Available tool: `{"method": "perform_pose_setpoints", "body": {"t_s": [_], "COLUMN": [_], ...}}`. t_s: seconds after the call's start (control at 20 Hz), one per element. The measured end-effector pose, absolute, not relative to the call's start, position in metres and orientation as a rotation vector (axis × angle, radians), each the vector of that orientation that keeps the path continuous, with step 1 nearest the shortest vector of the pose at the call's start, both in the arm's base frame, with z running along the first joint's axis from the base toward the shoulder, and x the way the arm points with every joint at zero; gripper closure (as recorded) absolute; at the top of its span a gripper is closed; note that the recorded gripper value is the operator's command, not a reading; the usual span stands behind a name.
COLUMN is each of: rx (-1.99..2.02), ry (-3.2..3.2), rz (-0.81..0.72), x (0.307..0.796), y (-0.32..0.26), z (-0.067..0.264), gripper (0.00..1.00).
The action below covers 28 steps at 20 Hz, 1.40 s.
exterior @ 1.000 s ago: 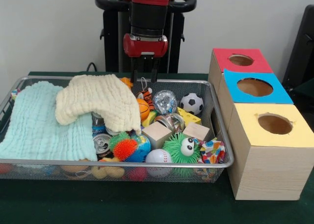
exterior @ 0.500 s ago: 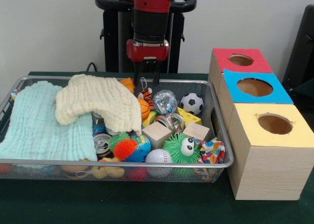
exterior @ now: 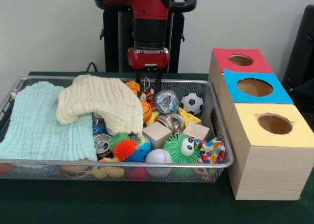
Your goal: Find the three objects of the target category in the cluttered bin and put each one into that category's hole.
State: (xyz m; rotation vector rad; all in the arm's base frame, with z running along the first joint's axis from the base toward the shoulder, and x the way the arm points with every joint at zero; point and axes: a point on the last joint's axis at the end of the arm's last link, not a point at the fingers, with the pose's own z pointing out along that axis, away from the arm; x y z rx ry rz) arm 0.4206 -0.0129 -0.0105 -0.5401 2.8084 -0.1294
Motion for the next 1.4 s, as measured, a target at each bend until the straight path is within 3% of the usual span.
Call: {"method": "perform_pose_setpoints", "body": {"t_s": [0.6, 0.65, 1.4], "rx": [-0.5, -0.5, -0.498], "ry": [2.722, 2.719, 2.712], "rz": [-0.177, -0.183, -0.186], "x": [0.415, 0.414, 0.41], "y": [-0.021, -0.024, -0.026], "z": [-0.027, -0.03, -0.033], "gripper": [0.0, 1.0, 1.0]}}
